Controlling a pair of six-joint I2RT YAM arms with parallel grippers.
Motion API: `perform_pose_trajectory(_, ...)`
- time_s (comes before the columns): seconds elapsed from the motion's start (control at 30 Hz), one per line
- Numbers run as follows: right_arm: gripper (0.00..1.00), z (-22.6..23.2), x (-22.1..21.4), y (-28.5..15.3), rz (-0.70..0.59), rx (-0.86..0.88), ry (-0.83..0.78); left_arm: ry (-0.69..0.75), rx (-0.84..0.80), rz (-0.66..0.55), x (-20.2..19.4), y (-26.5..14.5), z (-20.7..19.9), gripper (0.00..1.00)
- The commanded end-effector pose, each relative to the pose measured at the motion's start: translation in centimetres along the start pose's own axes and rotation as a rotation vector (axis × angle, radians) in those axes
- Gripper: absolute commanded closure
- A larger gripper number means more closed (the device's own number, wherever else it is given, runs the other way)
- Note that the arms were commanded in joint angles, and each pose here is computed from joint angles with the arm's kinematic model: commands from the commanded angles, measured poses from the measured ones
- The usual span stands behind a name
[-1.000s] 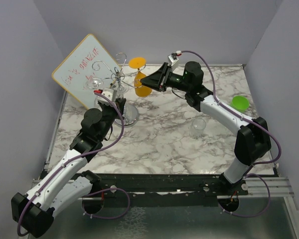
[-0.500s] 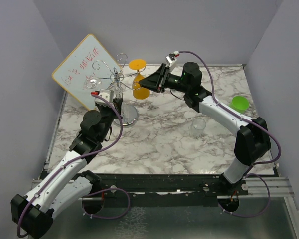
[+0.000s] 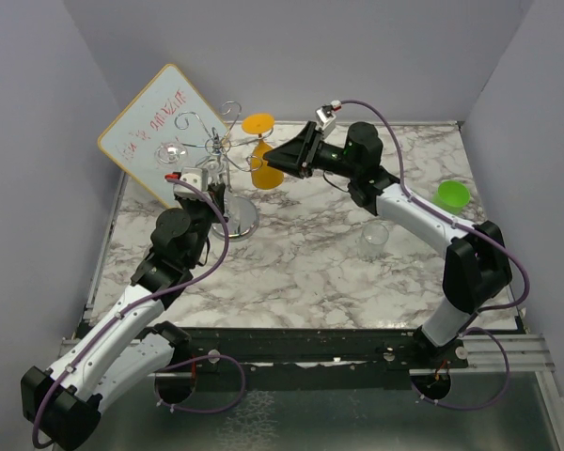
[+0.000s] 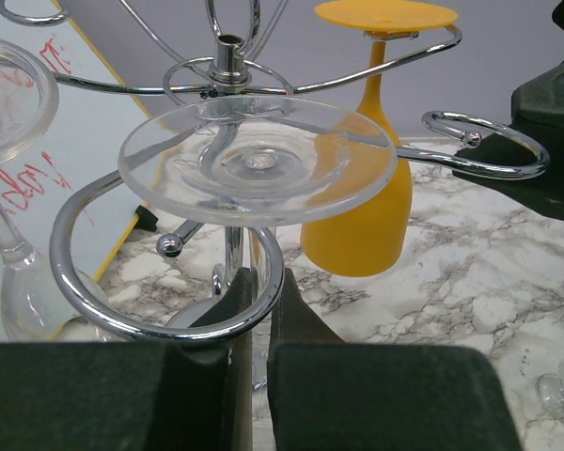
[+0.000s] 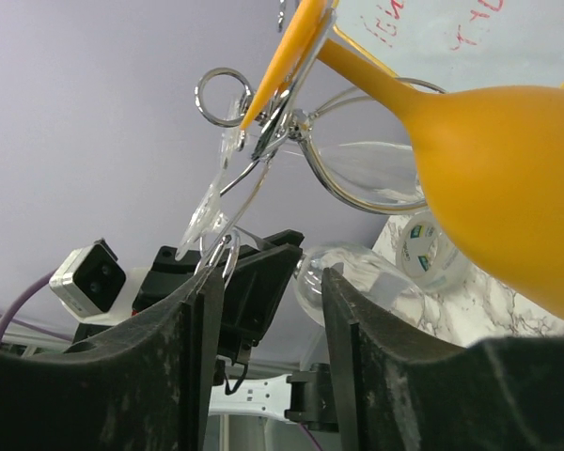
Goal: Place the wine glass upside down on the wine glass rack
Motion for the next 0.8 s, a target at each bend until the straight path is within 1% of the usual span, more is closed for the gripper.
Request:
perform_pose_trajectory(0.0, 0.46, 3.6, -0.1, -1.1, 0.001, 0.094, -0.077, -0.036, 0.018, -0.101, 2.2, -0.2, 0.4, 1.00)
perform_pose_trajectory(0.13, 0.40, 4.3, -0.7, -1.0, 0.022, 0.086, -0.079, -0.031, 0.004, -0.108, 2.4, -0.3, 0.2, 1.00)
perform_pose_trajectory(0.33, 0.41, 3.5, -1.5, -0.3, 0.027, 0.017, -0.004, -0.026, -0.014, -0.121, 2.7, -0.5, 0.1, 1.00)
perform_pose_trajectory(0.53, 0.45, 3.8, -2.2, 0.7, 0.037, 0.023, 0.024, -0.019, -0.034, -0.123, 2.7, -0.7, -0.1, 1.00)
perform_pose_trajectory(0.77, 0.56, 3.1, -2.3, 1.6, 0.006, -0.042, 0.068, 0.001, -0.028, -0.111, 2.6, -0.8, 0.1, 1.00)
Point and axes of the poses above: each gripper's point midway between its finger pads, its own y axis out along the fingers, its own z axis along the line the jaws close on, x = y × z, the point moved 5 cm from there along -y, back along the fingers, and after that the axes turned 3 degrees about y, right-handed, at the moved point
